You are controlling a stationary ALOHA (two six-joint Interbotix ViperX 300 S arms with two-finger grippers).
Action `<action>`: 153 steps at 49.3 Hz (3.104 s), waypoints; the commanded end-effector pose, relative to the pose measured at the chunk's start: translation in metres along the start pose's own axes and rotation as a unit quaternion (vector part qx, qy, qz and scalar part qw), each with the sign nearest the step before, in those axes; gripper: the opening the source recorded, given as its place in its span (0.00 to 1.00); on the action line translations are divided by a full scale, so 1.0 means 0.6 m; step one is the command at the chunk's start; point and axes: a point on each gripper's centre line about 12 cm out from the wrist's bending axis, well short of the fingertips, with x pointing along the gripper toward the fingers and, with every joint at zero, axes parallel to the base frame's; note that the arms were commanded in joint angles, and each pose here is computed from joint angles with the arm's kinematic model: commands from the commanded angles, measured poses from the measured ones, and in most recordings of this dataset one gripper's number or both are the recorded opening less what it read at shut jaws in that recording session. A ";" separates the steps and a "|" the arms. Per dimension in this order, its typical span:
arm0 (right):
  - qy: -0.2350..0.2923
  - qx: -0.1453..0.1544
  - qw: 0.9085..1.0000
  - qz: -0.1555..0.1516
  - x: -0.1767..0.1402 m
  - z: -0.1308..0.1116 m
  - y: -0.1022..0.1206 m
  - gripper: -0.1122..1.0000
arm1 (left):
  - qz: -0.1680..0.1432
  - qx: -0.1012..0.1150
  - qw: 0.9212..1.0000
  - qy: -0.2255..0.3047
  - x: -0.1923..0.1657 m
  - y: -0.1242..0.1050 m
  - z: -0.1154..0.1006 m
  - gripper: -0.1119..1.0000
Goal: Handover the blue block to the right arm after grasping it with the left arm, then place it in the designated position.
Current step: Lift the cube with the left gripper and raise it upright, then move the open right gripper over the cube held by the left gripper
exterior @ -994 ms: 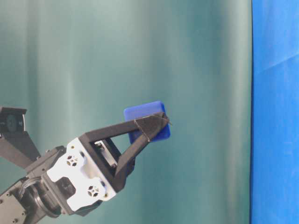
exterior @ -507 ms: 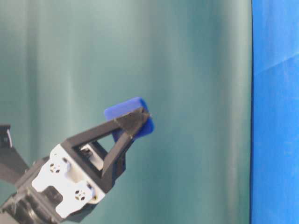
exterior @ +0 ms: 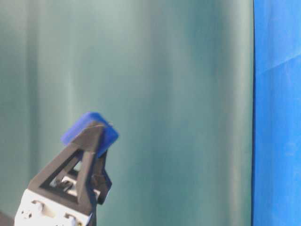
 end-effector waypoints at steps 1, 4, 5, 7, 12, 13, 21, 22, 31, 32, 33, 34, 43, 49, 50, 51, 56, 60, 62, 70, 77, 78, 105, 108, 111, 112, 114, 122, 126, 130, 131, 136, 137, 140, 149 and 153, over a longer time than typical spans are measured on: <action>-0.020 -0.002 1.000 0.000 0.005 0.021 0.000 0.95 | -0.001 0.001 0.998 -0.061 -0.020 -0.002 0.021 0.53; -0.021 -0.002 1.000 0.000 0.005 0.023 0.000 0.95 | -0.001 0.000 0.997 -0.077 -0.026 -0.002 0.019 0.53; -0.021 -0.002 1.000 0.000 0.005 0.022 0.000 0.95 | -0.002 0.000 0.997 -0.080 -0.028 -0.003 0.018 0.53; -0.020 -0.002 1.000 0.000 0.005 0.021 0.000 0.95 | -0.002 0.000 0.996 -0.085 -0.030 -0.003 0.017 0.53; -0.020 -0.002 1.000 0.000 0.006 0.022 0.000 0.95 | -0.002 -0.004 0.996 -0.084 -0.030 -0.003 0.014 0.53; -0.020 -0.002 1.000 0.000 0.006 0.022 0.000 0.95 | -0.002 -0.004 0.996 -0.084 -0.030 -0.003 0.014 0.53; -0.017 -0.002 1.000 0.000 0.008 0.019 0.000 0.95 | -0.002 -0.006 0.997 -0.081 -0.029 -0.002 0.012 0.53; -0.016 -0.002 1.000 0.000 0.008 0.019 0.000 0.95 | -0.002 -0.006 0.997 -0.081 -0.029 -0.003 0.012 0.53; -0.011 -0.054 0.998 0.007 0.011 0.015 0.003 0.95 | -0.002 -0.006 0.997 -0.080 -0.029 -0.003 0.010 0.53; -0.009 -0.066 0.998 0.009 0.012 0.014 0.004 0.95 | -0.002 -0.006 0.997 -0.080 -0.029 -0.003 0.010 0.53; -0.010 -0.079 0.997 0.011 0.013 0.014 0.005 0.95 | -0.002 -0.006 0.997 -0.080 -0.029 -0.003 0.010 0.53; -0.010 -0.094 0.995 0.013 0.013 0.015 0.006 0.95 | -0.002 -0.006 0.997 -0.081 -0.029 -0.003 0.012 0.53; -0.020 -0.219 0.975 0.020 0.017 0.030 0.010 0.94 | -0.002 -0.006 0.997 -0.080 -0.029 -0.003 0.010 0.53; -0.030 -0.309 0.950 0.018 0.019 0.039 0.011 0.94 | -0.002 -0.007 0.997 -0.080 -0.029 -0.003 0.009 0.53; -0.031 -0.324 0.945 0.018 0.019 0.040 0.011 0.94 | -0.002 -0.007 0.997 -0.080 -0.030 -0.003 0.010 0.53; -0.032 -0.338 0.940 0.018 0.019 0.041 0.011 0.94 | -0.002 -0.008 0.997 -0.080 -0.029 -0.003 0.010 0.53; -0.038 -0.414 0.909 0.017 0.019 0.043 0.012 0.94 | -0.003 -0.008 0.997 -0.080 -0.029 -0.004 0.010 0.53; -0.042 -0.471 0.881 0.016 0.019 0.044 0.013 0.94 | -0.002 -0.008 0.997 -0.081 -0.029 -0.003 0.011 0.53; -0.042 -0.493 0.869 0.015 0.019 0.044 0.013 0.94 | -0.002 -0.008 0.997 -0.081 -0.029 -0.003 0.010 0.53; -0.042 -0.579 0.814 0.013 0.021 0.042 0.014 0.94 | -0.003 -0.008 0.997 -0.083 -0.029 -0.004 0.011 0.53; -0.045 -0.645 0.763 0.011 0.023 0.041 0.015 0.94 | -0.003 -0.008 0.996 -0.084 -0.030 -0.004 0.012 0.53; -0.046 -0.650 0.759 0.010 0.023 0.041 0.015 0.94 | -0.003 -0.008 0.997 -0.082 -0.029 -0.004 0.010 0.53; -0.068 -0.651 0.756 -0.001 0.023 0.050 0.017 0.94 | -0.003 -0.008 0.997 -0.082 -0.029 -0.004 0.010 0.53; -0.068 -0.651 0.756 -0.001 0.023 0.050 0.017 0.94 | -0.003 -0.008 0.997 -0.082 -0.030 -0.004 0.011 0.53; -0.068 -0.651 0.756 -0.001 0.023 0.050 0.017 0.94 | -0.003 -0.008 0.997 -0.081 -0.029 -0.004 0.010 0.53; -0.067 -0.651 0.756 0.000 0.024 0.049 0.017 0.94 | -0.003 -0.008 0.997 -0.081 -0.029 -0.004 0.010 0.53; -0.068 -0.651 0.756 0.000 0.024 0.049 0.017 0.94 | -0.003 -0.008 0.997 -0.081 -0.029 -0.004 0.010 0.53; -0.068 -0.651 0.756 0.000 0.024 0.049 0.017 0.94 | -0.003 -0.008 0.997 -0.083 -0.030 -0.004 0.012 0.53; -0.067 -0.649 0.757 -0.001 0.024 0.049 0.017 0.94 | -0.003 -0.008 0.997 -0.082 -0.029 -0.004 0.011 0.53; -0.067 -0.649 0.757 -0.001 0.024 0.049 0.017 0.94 | -0.003 -0.008 0.997 -0.083 -0.030 -0.004 0.012 0.53; -0.067 -0.649 0.757 -0.001 0.024 0.049 0.017 0.94 | -0.003 -0.008 0.997 -0.081 -0.029 -0.004 0.010 0.53; -0.067 -0.649 0.757 -0.001 0.024 0.049 0.017 0.94 | -0.003 -0.008 0.997 -0.082 -0.029 -0.004 0.011 0.53; -0.067 -0.649 0.757 -0.001 0.024 0.049 0.017 0.94 | -0.003 -0.008 0.997 -0.082 -0.029 -0.004 0.011 0.53; -0.067 -0.649 0.758 -0.001 0.024 0.049 0.017 0.94 | -0.003 -0.008 0.997 -0.082 -0.029 -0.004 0.011 0.53; -0.067 -0.649 0.757 -0.001 0.024 0.049 0.017 0.94 | -0.003 -0.008 0.997 -0.082 -0.029 -0.004 0.011 0.53; -0.068 -0.649 0.758 -0.001 0.025 0.051 0.017 0.94 | -0.003 -0.008 0.997 -0.082 -0.029 -0.004 0.012 0.53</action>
